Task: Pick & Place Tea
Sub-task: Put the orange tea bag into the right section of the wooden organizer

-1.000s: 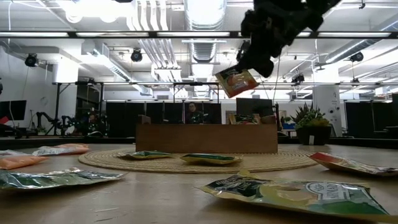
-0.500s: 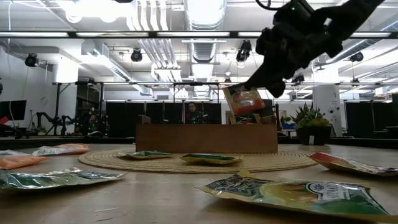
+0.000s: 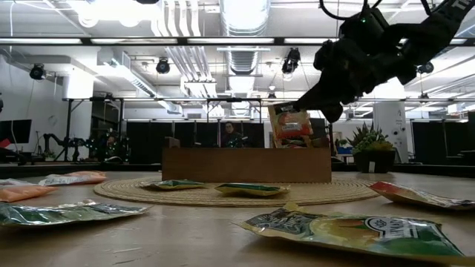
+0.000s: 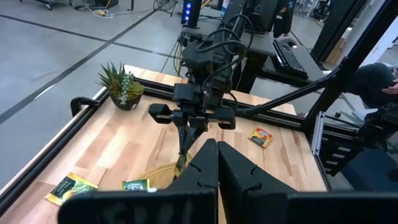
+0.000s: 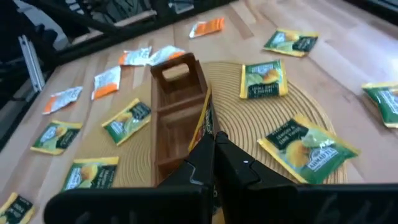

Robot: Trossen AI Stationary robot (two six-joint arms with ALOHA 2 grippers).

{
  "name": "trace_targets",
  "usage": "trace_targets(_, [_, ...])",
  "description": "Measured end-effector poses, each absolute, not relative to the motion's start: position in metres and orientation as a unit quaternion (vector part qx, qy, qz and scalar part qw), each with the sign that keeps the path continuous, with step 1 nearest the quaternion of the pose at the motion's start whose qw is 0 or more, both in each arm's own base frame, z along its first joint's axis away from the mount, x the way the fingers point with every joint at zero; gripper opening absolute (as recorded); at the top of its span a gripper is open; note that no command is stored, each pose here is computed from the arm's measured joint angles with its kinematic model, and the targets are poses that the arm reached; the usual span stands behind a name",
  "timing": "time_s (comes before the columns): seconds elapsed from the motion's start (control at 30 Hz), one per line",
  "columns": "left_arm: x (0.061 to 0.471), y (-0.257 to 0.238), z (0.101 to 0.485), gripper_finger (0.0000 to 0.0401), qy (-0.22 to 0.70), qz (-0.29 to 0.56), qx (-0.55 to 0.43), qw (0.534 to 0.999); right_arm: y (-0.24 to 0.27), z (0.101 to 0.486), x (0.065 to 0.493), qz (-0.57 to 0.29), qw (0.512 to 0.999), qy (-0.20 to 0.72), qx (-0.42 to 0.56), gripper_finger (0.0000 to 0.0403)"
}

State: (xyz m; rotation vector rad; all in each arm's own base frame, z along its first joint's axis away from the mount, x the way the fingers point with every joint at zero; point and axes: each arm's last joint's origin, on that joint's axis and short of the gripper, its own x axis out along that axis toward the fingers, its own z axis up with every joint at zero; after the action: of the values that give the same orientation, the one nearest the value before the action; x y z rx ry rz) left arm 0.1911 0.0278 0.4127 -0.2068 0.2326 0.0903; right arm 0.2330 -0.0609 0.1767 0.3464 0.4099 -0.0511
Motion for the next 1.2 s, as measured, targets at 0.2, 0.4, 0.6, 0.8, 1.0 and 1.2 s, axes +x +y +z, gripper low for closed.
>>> trace_targets(0.2, [0.1911,0.0278,0.4128,0.0002,0.116,0.045,-0.104,0.987,-0.0598,0.1709,0.2296,-0.026,0.961,0.212,0.174,0.0008])
trace_targets(0.4, [0.1911,0.0278,0.4128,0.0002,0.116,0.045,-0.104,0.987,-0.0589,0.1664,0.2268,-0.027,0.96,0.218,0.176,0.0008])
trace_targets(0.6, [0.1911,0.0278,0.4128,0.0002,0.116,0.045,-0.104,0.987,-0.0588,0.1661,0.2266,-0.026,0.96,0.218,0.175,0.0008])
trace_targets(0.8, [0.1911,0.0278,0.4128,0.0002,0.115,0.045,-0.104,0.987,-0.059,0.1662,0.2267,-0.029,0.96,0.217,0.173,0.0008])
trace_targets(1.0, [0.1911,0.0278,0.4128,0.0002,0.115,0.045,-0.104,0.987,-0.0593,0.1671,0.2271,-0.03,0.962,0.212,0.172,0.0008])
trace_targets(1.2, [0.1911,0.0278,0.4128,0.0002,0.115,0.045,-0.104,0.987,-0.0599,0.168,0.2276,-0.039,0.963,0.206,0.169,0.0008])
